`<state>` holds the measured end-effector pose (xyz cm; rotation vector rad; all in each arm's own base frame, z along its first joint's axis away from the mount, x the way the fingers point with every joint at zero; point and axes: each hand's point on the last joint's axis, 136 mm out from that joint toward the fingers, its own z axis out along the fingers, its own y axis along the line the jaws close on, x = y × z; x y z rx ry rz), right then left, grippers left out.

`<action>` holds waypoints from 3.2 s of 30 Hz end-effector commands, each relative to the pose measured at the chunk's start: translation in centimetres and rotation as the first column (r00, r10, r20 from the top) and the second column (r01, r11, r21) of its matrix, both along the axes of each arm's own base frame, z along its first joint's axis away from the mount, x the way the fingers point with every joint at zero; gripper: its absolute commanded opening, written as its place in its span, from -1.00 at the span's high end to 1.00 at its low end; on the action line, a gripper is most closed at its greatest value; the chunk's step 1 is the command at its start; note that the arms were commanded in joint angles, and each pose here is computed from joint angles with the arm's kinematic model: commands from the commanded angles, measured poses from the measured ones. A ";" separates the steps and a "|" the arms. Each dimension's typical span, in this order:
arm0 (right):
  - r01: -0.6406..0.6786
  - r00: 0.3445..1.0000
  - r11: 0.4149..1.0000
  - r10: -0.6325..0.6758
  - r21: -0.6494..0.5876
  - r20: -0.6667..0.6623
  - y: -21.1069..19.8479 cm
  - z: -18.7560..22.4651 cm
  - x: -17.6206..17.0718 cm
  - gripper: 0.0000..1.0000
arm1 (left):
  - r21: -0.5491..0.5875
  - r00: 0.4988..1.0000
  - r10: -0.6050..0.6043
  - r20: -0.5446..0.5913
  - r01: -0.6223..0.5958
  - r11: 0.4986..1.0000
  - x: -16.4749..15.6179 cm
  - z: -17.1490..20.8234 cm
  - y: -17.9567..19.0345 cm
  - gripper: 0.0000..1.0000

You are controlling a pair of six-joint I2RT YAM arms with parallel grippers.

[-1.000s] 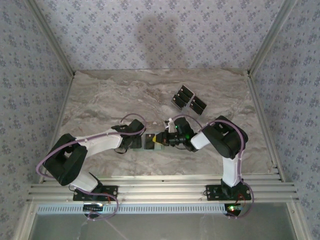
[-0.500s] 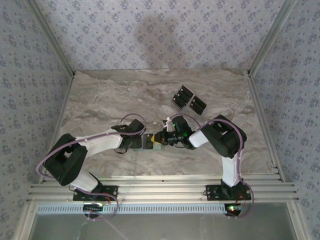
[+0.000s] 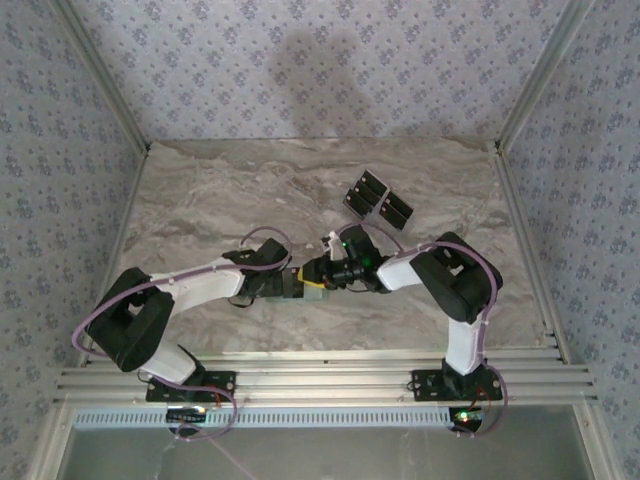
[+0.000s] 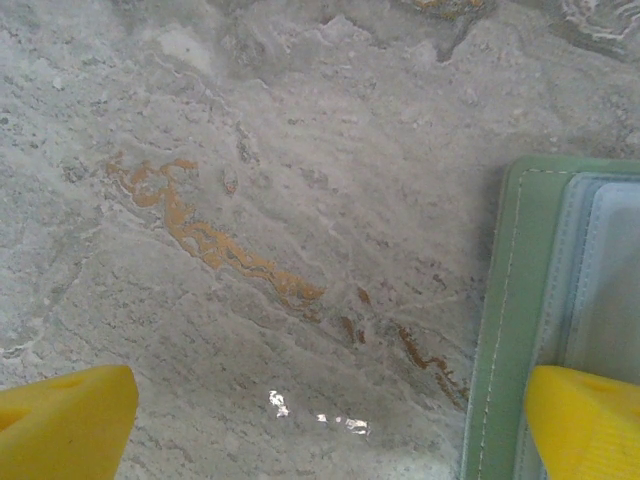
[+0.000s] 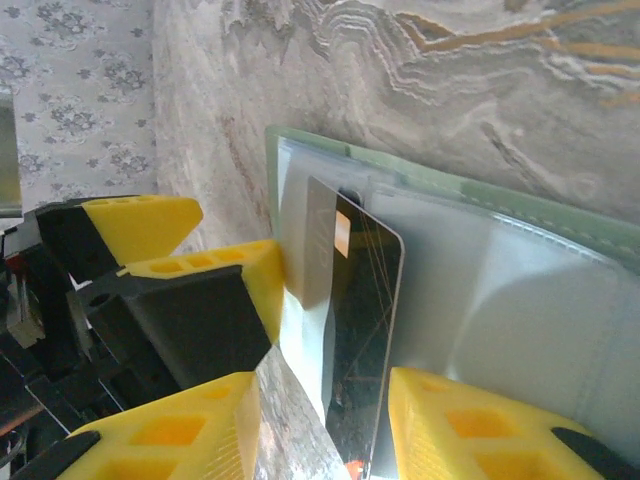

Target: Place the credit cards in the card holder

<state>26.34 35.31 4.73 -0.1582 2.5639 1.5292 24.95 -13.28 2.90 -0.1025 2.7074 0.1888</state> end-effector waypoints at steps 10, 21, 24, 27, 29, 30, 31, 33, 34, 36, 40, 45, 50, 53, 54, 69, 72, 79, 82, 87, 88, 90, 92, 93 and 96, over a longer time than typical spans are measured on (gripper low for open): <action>0.037 0.999 0.949 -0.038 -0.312 0.000 -4.9 -1.1 -0.5 0.16 | 0.021 1.000 -0.012 0.006 0.012 1.000 -0.7 1.5 0.8 -1.00; -0.001 0.992 0.817 0.072 -0.576 0.099 -4.4 -0.4 -0.2 0.51 | 0.024 0.999 -0.025 0.028 0.025 0.999 0.3 2.0 0.6 -1.00; -0.013 0.989 0.803 0.097 -0.596 0.109 -3.6 -0.7 -0.2 0.70 | 0.015 0.999 -0.030 0.029 0.030 0.999 0.4 1.8 0.4 -1.00; -0.019 0.988 0.790 0.110 -0.613 0.111 -3.3 -1.0 -0.2 0.81 | 0.010 0.999 -0.033 0.028 0.033 0.999 0.4 1.6 0.2 -0.99; -0.022 0.987 0.785 0.115 -0.619 0.111 -3.3 -1.2 -0.2 0.85 | 0.008 0.999 -0.035 0.029 0.034 0.999 0.5 1.5 0.1 -0.99; -0.025 0.987 0.784 0.116 -0.620 0.108 -3.2 -1.4 -0.2 0.85 | 0.006 0.999 -0.036 0.029 0.035 0.999 0.6 1.5 0.0 -0.99; -0.028 0.988 0.783 0.118 -0.622 0.104 -3.2 -1.5 -0.2 0.86 | 0.007 0.999 -0.035 0.028 0.035 0.999 0.6 1.4 0.0 -1.00; -0.030 0.988 0.783 0.118 -0.622 0.100 -3.1 -1.7 -0.2 0.88 | 0.005 0.999 -0.038 0.026 0.038 0.999 0.6 1.3 -0.1 -1.00; -0.033 0.988 0.784 0.120 -0.620 0.098 -3.0 -1.8 -0.2 0.89 | 0.006 0.999 -0.037 0.026 0.037 0.999 0.6 1.2 -0.1 -0.99; -0.038 0.988 0.784 0.123 -0.619 0.096 -2.8 -1.9 -0.2 0.91 | 0.006 0.999 -0.040 0.021 0.040 0.999 0.6 1.0 -0.2 -0.99; -0.039 0.987 0.791 0.126 -0.610 0.100 -2.4 -1.7 -0.1 0.93 | 0.006 0.999 -0.039 0.015 0.039 0.999 0.5 0.7 -0.1 -0.99; -0.041 0.985 0.796 0.133 -0.604 0.107 -2.0 -1.3 -0.1 0.95 | 0.008 0.999 -0.038 0.009 0.038 0.999 0.4 0.4 -0.1 -1.00; -0.054 0.986 0.796 0.139 -0.602 0.095 -1.6 -1.9 -0.2 0.95 | 0.012 0.999 -0.037 0.006 0.037 0.999 0.3 0.2 0.0 -1.00; -0.064 0.986 0.794 0.142 -0.604 0.082 -1.5 -2.4 -0.4 0.95 | 0.014 0.999 -0.034 0.001 0.034 0.999 0.2 0.0 0.1 -0.99; -0.067 0.987 0.794 0.143 -0.605 0.079 -1.5 -2.5 -0.4 0.95 | 0.012 0.999 -0.034 0.002 0.034 0.999 0.2 0.0 0.1 -0.99; -0.077 0.983 0.820 0.157 -0.567 0.094 0.6 -1.6 0.2 0.97 | 0.009 0.999 -0.033 -0.006 0.034 0.999 0.0 -0.4 0.0 -0.99; -0.083 0.983 0.823 0.161 -0.563 0.091 0.9 -1.6 0.1 0.97 | 0.009 0.999 -0.033 -0.008 0.033 0.999 0.0 -0.5 0.0 -0.99; -0.094 0.981 0.832 0.171 -0.546 0.091 1.8 -1.3 -0.3 0.98 | 0.010 0.999 -0.033 -0.010 0.033 0.999 -0.1 -0.5 0.1 -0.99; -0.098 0.981 0.842 0.172 -0.530 0.092 2.4 -1.1 -0.3 0.98 | 0.009 0.999 -0.031 -0.010 0.031 0.999 -0.1 -0.5 0.1 -1.00; -0.106 0.980 0.851 0.176 -0.514 0.091 2.9 -0.7 -0.4 0.99 | 0.008 0.999 -0.030 -0.011 0.030 1.000 -0.1 -0.5 0.1 -1.00; -0.101 0.980 0.851 0.174 -0.515 0.095 2.7 -0.4 -0.3 0.99 | 0.009 1.000 -0.028 -0.010 0.029 1.000 -0.1 -0.5 0.1 -0.99; -0.085 0.981 0.854 0.163 -0.513 0.109 2.2 0.1 -0.1 0.98 | 0.008 1.000 -0.030 -0.008 0.030 1.000 -0.1 -0.3 0.1 -0.99; -0.062 0.982 0.858 0.145 -0.509 0.125 1.6 0.7 0.1 0.97 | 0.006 1.000 -0.029 -0.003 0.029 1.000 0.0 0.0 0.1 -1.00; -0.051 0.983 0.860 0.134 -0.508 0.129 1.3 0.9 0.2 0.97 | 0.004 1.000 -0.028 0.001 0.028 1.000 0.0 0.2 0.1 -1.00; -0.029 0.984 0.860 0.113 -0.510 0.135 0.3 1.1 0.5 0.96 | 0.002 0.999 -0.024 0.021 0.024 1.000 0.1 1.0 0.3 -1.00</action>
